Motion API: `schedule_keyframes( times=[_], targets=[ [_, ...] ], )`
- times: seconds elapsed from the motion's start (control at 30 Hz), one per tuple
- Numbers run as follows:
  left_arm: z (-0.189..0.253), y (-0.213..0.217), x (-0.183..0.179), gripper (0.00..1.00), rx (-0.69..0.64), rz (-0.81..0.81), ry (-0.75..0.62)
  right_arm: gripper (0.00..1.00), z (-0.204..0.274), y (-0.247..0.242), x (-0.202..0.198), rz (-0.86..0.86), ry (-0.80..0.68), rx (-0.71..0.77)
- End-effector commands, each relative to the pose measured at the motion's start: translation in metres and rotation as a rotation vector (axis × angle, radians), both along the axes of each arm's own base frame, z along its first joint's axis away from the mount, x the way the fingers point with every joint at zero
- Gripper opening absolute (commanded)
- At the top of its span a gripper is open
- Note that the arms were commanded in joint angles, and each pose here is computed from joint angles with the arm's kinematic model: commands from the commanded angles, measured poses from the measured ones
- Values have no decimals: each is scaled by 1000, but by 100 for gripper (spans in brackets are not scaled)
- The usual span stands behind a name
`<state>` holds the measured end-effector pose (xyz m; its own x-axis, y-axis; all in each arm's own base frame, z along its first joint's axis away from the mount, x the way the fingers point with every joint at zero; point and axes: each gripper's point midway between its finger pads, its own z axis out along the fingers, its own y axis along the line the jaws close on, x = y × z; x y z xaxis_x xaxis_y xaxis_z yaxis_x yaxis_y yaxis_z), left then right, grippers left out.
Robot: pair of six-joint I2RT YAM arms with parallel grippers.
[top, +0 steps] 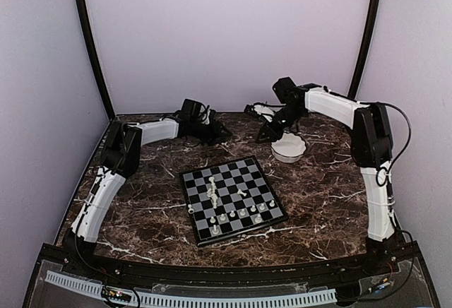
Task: Set up the chess pieces on the board
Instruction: Move the pawn to the center of the board, then pick up the pawn from the center of the board.
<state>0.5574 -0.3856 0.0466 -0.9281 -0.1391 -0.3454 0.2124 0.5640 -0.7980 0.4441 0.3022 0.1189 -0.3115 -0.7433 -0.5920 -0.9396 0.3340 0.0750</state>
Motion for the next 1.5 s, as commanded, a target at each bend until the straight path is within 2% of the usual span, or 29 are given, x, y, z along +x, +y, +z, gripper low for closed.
schedule_keyframes(
  times=[0.0,0.2,0.43,0.6,0.77,0.97,1.2,1.33,1.47],
  targets=[
    [14,-11,-11,45,-44,-29,4,31,4,19,6,35,-29,34],
    [60,6,7,49,-41,50,-71,31,-4,58,9,-7,0,88],
    [105,59,28,56,12,224,-158,32,-18,102,11,-50,11,124],
    [123,102,18,56,24,325,-156,35,-26,122,29,-165,-26,138],
    [140,120,-5,56,48,350,-166,33,-31,139,49,-298,-56,178],
    [133,133,-31,57,79,353,-137,30,-39,150,74,-425,-66,241],
    [130,132,-51,56,54,324,-109,30,-40,169,68,-414,7,316],
    [101,136,-53,56,107,329,-54,30,-13,169,65,-400,13,360],
    [68,133,-49,50,202,310,-22,30,26,155,62,-392,13,395]
  ],
)
